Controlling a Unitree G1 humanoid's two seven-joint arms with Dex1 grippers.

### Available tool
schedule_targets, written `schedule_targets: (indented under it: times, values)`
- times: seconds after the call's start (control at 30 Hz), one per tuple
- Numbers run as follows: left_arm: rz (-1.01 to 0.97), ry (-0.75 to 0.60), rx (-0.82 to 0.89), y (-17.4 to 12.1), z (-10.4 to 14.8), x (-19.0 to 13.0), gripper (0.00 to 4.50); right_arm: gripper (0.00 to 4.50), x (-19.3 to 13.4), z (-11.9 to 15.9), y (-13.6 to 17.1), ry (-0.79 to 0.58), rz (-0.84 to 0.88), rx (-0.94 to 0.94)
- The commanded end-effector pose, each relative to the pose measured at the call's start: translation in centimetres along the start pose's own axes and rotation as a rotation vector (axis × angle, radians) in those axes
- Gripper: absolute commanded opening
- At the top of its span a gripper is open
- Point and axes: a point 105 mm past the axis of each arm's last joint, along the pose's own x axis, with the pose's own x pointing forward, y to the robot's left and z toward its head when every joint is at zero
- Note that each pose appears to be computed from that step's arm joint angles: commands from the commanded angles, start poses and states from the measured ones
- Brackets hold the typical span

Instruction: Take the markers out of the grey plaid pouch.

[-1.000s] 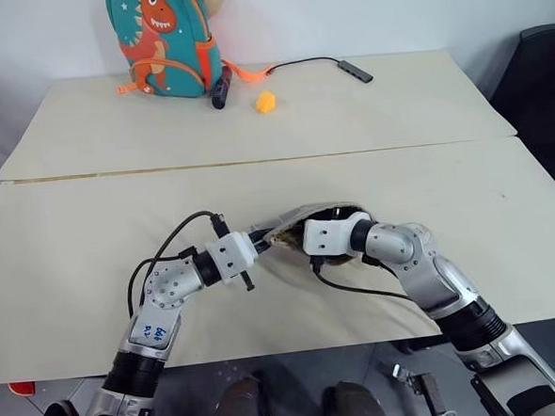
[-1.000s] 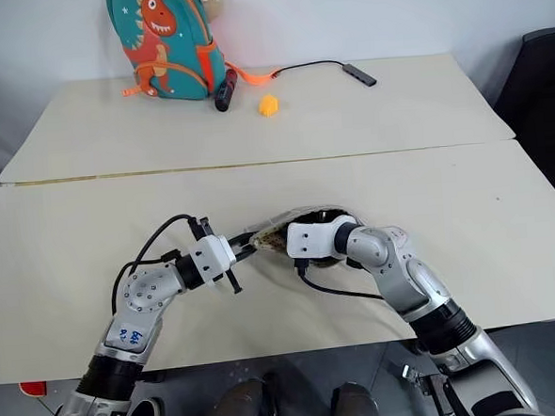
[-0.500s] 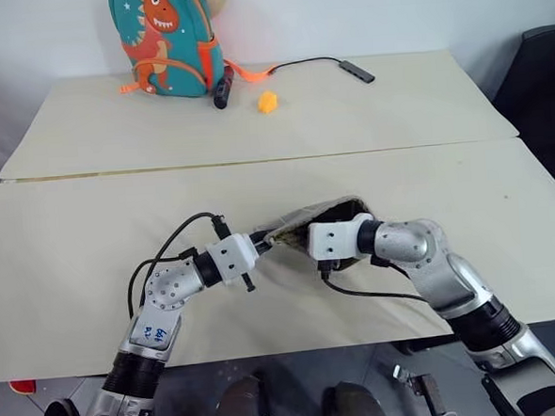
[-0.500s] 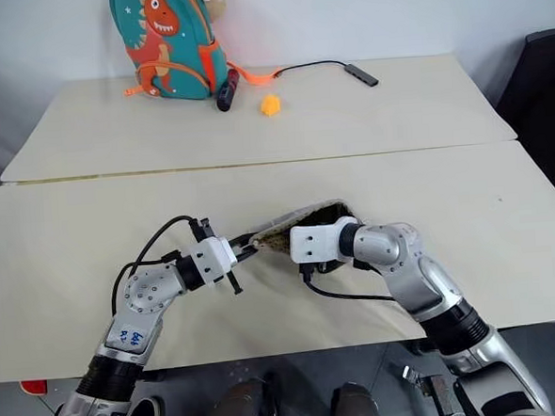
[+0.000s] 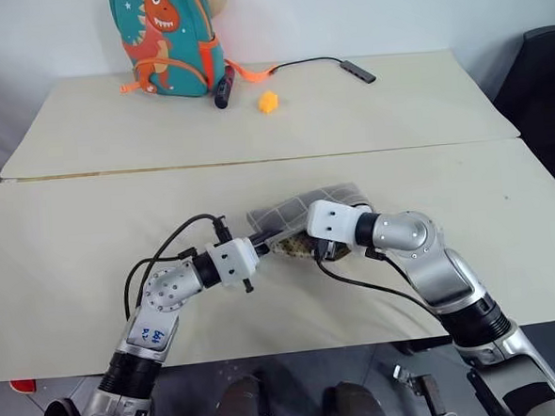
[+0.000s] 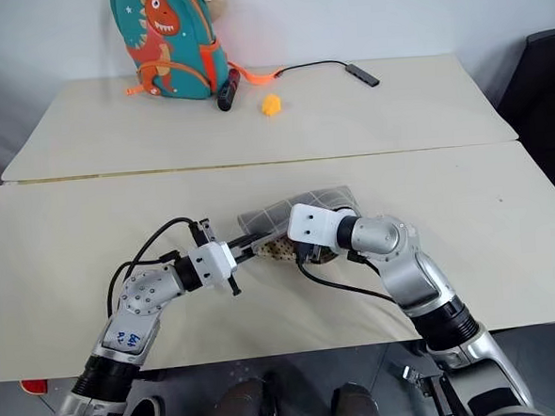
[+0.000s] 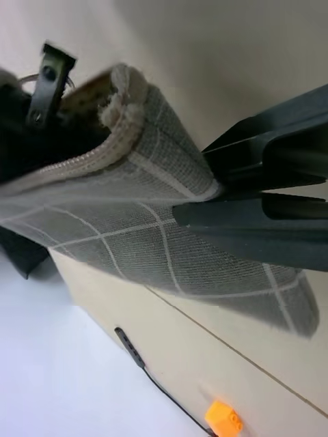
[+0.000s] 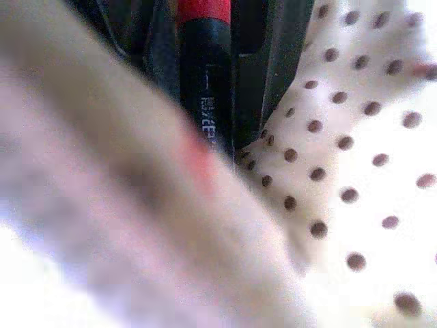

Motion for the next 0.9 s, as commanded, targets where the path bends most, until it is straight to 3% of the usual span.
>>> schedule_targets:
  times: [0.03, 0.17, 0.33, 0.43, 0.53, 0.7, 0.9]
  values:
    - [0.086, 0.01, -0.032, 1.3, -0.3, 0.0, 0.0, 0.57, -1.4, 2.6, -0.3, -0.093, -0.001, -0.074]
    - [0.183, -0.01, -0.13, 2.9, -0.4, -0.2, 0.0, 0.57, -1.7, 0.6, 1.2, -0.006, 0.058, -0.235]
    - [0.267, -0.053, -0.284, 3.9, -0.2, -0.3, 0.0, 0.57, -1.0, -0.8, 2.1, 0.023, -0.003, -0.269]
    - [0.244, -0.026, -0.266, 3.5, -0.4, -0.2, 0.0, 0.57, -1.0, 0.5, 2.2, -0.037, -0.009, -0.261]
    - [0.191, 0.029, -0.198, 2.7, -1.1, -0.3, 0.0, 0.57, -1.8, 2.4, 0.1, -0.107, -0.066, -0.236]
    - [0.26, 0.017, -0.269, 3.5, -1.4, -0.6, 0.0, 0.57, -3.2, 3.5, 0.8, -0.186, 0.026, -0.306]
    - [0.286, -0.05, -0.338, 4.2, -0.6, -0.5, 0.0, 0.57, -3.2, 0.3, 1.1, -0.035, 0.088, -0.373]
